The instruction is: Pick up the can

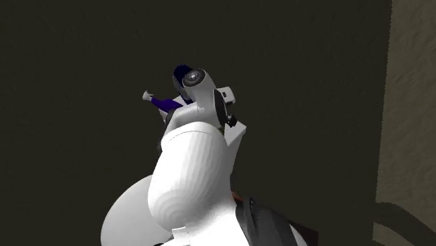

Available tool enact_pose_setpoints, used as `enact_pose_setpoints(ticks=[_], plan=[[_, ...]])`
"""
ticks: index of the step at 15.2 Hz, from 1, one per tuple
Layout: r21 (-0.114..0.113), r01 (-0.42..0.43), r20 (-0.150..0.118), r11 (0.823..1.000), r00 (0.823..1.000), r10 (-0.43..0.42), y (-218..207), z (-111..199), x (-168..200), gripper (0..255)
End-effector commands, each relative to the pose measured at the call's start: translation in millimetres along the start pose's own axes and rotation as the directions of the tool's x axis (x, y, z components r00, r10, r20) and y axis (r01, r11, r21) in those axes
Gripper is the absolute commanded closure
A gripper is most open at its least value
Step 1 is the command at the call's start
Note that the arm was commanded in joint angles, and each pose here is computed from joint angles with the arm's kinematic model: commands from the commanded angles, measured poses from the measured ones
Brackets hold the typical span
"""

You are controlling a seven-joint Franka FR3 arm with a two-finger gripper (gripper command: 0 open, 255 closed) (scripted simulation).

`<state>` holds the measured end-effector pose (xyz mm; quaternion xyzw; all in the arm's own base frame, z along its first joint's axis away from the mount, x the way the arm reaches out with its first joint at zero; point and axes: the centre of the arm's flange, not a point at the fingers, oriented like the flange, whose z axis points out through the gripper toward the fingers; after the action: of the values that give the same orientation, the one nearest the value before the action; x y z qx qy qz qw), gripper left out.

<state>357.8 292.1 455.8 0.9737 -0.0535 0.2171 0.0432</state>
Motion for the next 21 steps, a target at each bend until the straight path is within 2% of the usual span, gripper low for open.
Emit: enact_pose_setpoints(ticks=[1, 4, 12, 14, 15, 21], plan=[[-0.009, -0.028, -0.030, 1.000, 0.999, 0.028, -24, 13, 4, 0], [-0.028, -0.067, -0.073, 0.997, 0.995, 0.064, -57, 36, 10, 0], [-0.028, -0.068, -0.074, 0.997, 0.995, 0.065, -61, 73, -7, 0], [-0.028, -0.068, -0.074, 0.997, 0.995, 0.065, -61, 73, -7, 0], [-0.029, -0.068, -0.075, 0.997, 0.995, 0.065, -60, 72, -7, 255], [-0.028, -0.068, -0.075, 0.997, 0.995, 0.065, -60, 72, -7, 255]])
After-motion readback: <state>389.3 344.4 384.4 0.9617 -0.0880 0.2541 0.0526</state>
